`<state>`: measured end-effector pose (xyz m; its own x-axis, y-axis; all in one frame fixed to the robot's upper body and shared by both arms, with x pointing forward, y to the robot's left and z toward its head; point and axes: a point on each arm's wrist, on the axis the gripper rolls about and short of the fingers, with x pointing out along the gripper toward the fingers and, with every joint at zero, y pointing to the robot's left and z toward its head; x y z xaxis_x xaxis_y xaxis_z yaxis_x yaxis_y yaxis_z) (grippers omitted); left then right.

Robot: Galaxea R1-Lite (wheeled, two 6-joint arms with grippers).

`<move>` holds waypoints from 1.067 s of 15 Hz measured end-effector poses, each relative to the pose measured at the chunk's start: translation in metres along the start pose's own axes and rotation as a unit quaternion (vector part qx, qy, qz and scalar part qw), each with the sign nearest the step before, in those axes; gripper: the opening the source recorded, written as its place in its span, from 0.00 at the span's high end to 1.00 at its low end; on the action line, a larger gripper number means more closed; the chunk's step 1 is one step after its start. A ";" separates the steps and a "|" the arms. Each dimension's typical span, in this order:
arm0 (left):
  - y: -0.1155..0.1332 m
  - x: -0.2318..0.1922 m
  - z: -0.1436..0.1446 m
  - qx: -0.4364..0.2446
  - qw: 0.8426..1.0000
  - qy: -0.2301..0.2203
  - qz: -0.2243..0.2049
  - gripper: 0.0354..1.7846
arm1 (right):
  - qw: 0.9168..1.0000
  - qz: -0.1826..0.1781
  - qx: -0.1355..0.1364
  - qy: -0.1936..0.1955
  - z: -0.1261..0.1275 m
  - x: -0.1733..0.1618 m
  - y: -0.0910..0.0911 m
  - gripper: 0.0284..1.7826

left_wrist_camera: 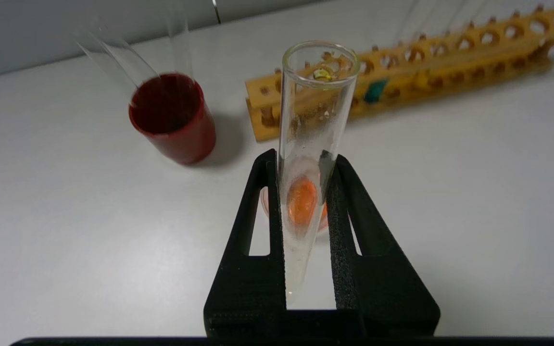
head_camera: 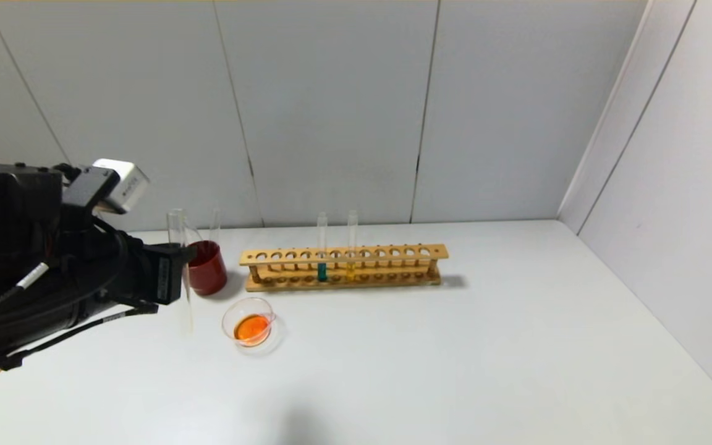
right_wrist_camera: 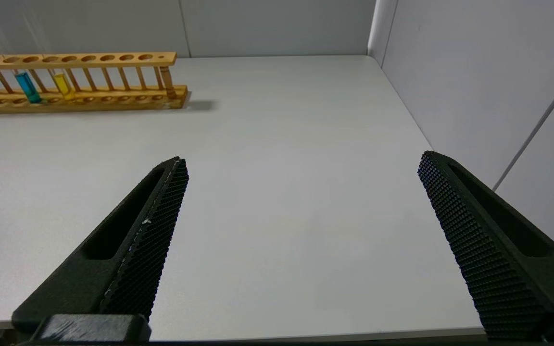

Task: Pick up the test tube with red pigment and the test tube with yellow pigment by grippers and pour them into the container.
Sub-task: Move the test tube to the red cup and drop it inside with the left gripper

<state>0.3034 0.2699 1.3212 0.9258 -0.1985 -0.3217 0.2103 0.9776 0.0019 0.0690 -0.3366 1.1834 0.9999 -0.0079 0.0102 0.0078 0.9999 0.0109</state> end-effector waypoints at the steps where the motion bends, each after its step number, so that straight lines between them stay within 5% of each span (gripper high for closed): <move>1: 0.009 0.003 0.006 -0.010 1.000 -0.015 -0.010 0.84 | 1.000 0.000 0.000 0.000 0.000 0.000 0.000 0.02; 16: 0.080 0.100 0.036 -0.052 0.998 -0.037 0.014 0.84 | 1.000 0.000 0.000 0.000 0.000 0.000 0.000 0.02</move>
<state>0.4238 0.3255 1.3229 0.9526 -0.1708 -0.2516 0.1528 0.9842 -0.0898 0.0690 -0.3366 1.1834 0.9999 -0.0079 0.0102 0.0078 0.9999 0.0109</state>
